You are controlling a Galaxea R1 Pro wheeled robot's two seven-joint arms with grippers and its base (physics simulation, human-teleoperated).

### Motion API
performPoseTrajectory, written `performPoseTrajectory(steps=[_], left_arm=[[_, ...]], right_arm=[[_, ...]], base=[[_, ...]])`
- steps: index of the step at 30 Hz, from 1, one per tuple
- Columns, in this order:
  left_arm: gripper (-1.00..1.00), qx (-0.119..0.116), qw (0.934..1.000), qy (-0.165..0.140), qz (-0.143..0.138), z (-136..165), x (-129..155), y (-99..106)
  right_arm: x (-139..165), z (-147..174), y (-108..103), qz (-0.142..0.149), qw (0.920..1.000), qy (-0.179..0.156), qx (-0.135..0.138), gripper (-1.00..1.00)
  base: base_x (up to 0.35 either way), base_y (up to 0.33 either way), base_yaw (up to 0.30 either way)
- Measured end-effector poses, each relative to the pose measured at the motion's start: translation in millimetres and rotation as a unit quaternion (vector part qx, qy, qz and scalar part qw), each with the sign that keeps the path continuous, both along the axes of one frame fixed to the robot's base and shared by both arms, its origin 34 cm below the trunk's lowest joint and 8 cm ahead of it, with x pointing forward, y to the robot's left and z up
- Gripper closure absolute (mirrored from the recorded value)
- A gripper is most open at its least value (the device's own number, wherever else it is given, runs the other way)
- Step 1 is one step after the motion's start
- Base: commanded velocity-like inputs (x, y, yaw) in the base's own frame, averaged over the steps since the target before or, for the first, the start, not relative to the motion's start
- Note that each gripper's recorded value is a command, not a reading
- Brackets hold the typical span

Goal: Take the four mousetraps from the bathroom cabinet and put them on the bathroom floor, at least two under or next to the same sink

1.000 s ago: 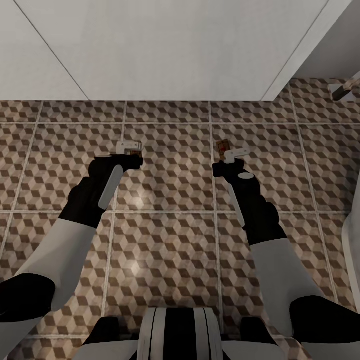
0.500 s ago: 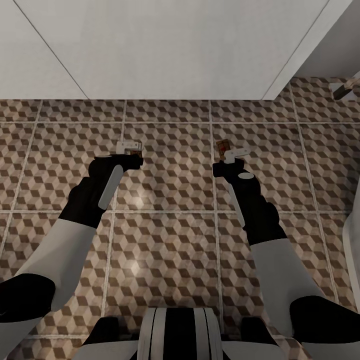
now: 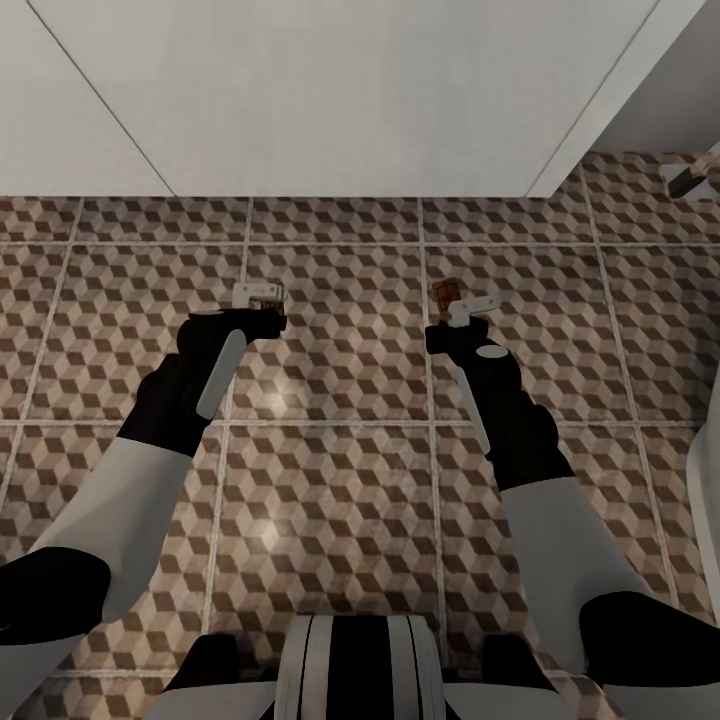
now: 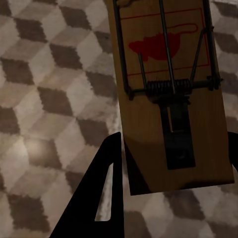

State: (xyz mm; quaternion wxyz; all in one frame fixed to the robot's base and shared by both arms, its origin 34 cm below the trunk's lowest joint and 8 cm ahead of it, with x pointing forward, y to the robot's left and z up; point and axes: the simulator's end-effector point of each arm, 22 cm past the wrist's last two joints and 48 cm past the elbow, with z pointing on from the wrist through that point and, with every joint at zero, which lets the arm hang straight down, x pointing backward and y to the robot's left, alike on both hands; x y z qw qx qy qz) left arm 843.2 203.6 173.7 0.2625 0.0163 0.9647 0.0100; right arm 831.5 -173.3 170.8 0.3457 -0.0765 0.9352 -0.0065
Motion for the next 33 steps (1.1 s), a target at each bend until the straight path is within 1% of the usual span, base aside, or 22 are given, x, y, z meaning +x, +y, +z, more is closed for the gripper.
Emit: performPoseTrajectory(steps=[33], left_arm=[[1.0,-0.004,1.0,0.002,-0.001,-7.9,-0.8,-5.0]], right_arm=[[2.2,-3.7,-1.6,-0.001,1.0,-0.004,-0.001,1.0]], base=[[0.0,0.0,0.0]])
